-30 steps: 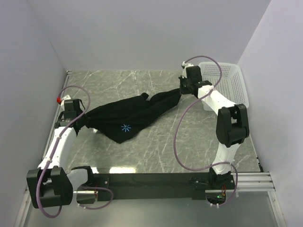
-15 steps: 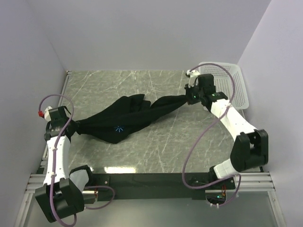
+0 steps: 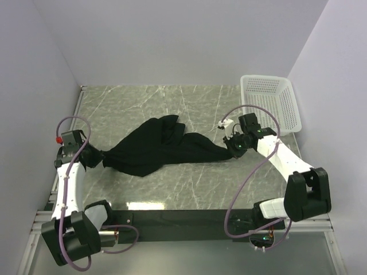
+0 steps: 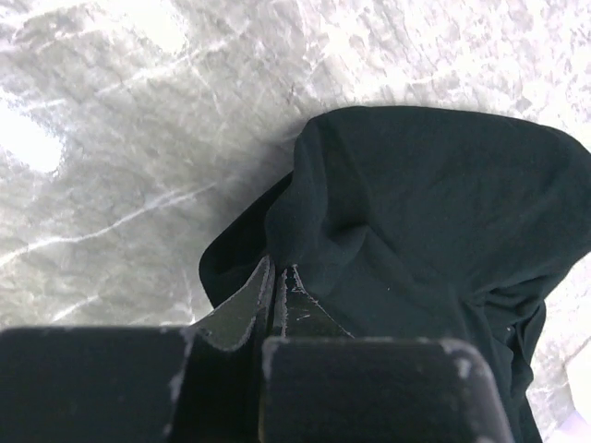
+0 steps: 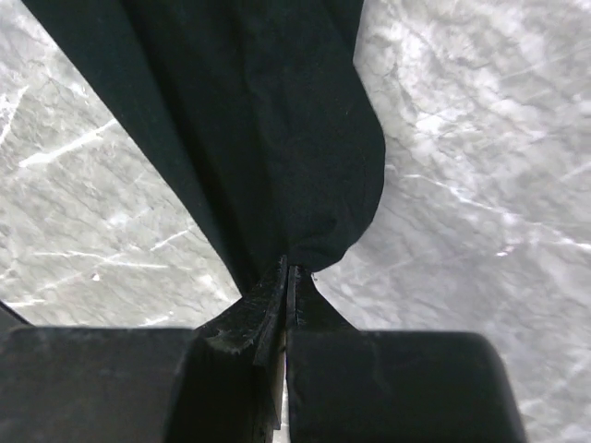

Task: Fold and stack the t-shirts
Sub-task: Flatten the tshirt out

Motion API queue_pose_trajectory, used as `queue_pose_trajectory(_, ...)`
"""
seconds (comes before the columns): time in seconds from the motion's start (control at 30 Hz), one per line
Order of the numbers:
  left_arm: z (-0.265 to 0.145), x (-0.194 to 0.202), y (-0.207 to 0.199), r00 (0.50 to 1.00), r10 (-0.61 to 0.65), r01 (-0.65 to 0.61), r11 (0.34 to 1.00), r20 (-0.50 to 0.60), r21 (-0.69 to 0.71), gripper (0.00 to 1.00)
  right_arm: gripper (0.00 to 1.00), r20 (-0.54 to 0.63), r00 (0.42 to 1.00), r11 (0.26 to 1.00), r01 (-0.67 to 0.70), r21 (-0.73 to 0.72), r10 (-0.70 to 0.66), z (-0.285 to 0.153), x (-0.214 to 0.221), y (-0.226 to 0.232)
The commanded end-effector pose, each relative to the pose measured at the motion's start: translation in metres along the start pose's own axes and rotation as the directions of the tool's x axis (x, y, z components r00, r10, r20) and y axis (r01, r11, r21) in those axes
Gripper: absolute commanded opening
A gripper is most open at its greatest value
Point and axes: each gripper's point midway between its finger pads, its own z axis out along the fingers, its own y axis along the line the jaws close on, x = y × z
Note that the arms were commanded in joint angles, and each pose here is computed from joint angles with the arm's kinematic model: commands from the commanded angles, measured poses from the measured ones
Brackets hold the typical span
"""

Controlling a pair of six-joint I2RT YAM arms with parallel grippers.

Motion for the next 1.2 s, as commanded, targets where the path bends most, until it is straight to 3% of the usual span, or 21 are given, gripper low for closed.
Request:
queue_pose_trajectory(0.0, -0.019, -0.007, -0.016, 1.0, -0.009, 0.007, 0.998, 0.021, 0.063, 0.0, 0.0, 0.04, 0.996, 0.995, 0.08, 0.051, -0.082, -0.017, -0.004, -0.004)
queue_pose_trajectory(0.13, -0.029, -0.024, -0.03, 0.995, 0.006, -0.018, 0.993, 0.097, 0.118, 0.01, 0.0, 0.242, 0.97, 0.994, -0.01, 0.11, -0.017, -0.044, -0.045, -0.013)
queue_pose_trajectory(0.17, -0.035, -0.037, -0.037, 0.99, 0.014, -0.032, 0.991, 0.143, 0.128, 0.0, 0.0, 0.338, 0.941, 0.991, -0.045, 0.128, -0.001, -0.061, -0.072, -0.016)
queue_pose_trajectory(0.3, -0.058, -0.084, -0.063, 0.956, 0.038, -0.085, 0.985, 0.29, 0.151, 0.01, 0.0, 0.544, 0.836, 0.97, -0.184, 0.157, 0.071, -0.108, -0.132, -0.038)
queue_pose_trajectory(0.47, -0.077, -0.119, -0.097, 0.926, 0.025, -0.119, 0.966, 0.376, 0.228, 0.01, 0.0, 0.694, 0.679, 0.917, -0.392, 0.069, 0.239, -0.146, -0.189, -0.064)
queue_pose_trajectory(0.67, -0.068, -0.124, -0.097, 0.925, 0.022, -0.111, 0.97, 0.38, 0.214, 0.01, 0.0, 0.673, 0.545, 0.776, -0.627, -0.069, 0.5, -0.135, -0.208, -0.089)
queue_pose_trajectory(0.77, -0.071, -0.129, -0.1, 0.918, 0.031, -0.124, 0.969, 0.395, 0.214, 0.01, 0.0, 0.654, 0.488, 0.727, -0.673, -0.141, 0.578, -0.134, -0.217, -0.095)
queue_pose_trajectory(1.0, -0.083, -0.142, -0.112, 0.905, 0.028, -0.14, 0.962, 0.424, 0.236, 0.01, 0.0, 0.685, 0.445, 0.744, -0.631, -0.217, 0.577, -0.16, -0.247, -0.094)
queue_pose_trajectory(1.17, -0.092, -0.149, -0.121, 0.9, 0.012, -0.138, 0.956, 0.436, 0.258, 0.01, 0.0, 0.752, 0.366, 0.765, -0.583, -0.274, 0.548, -0.209, -0.273, -0.091)
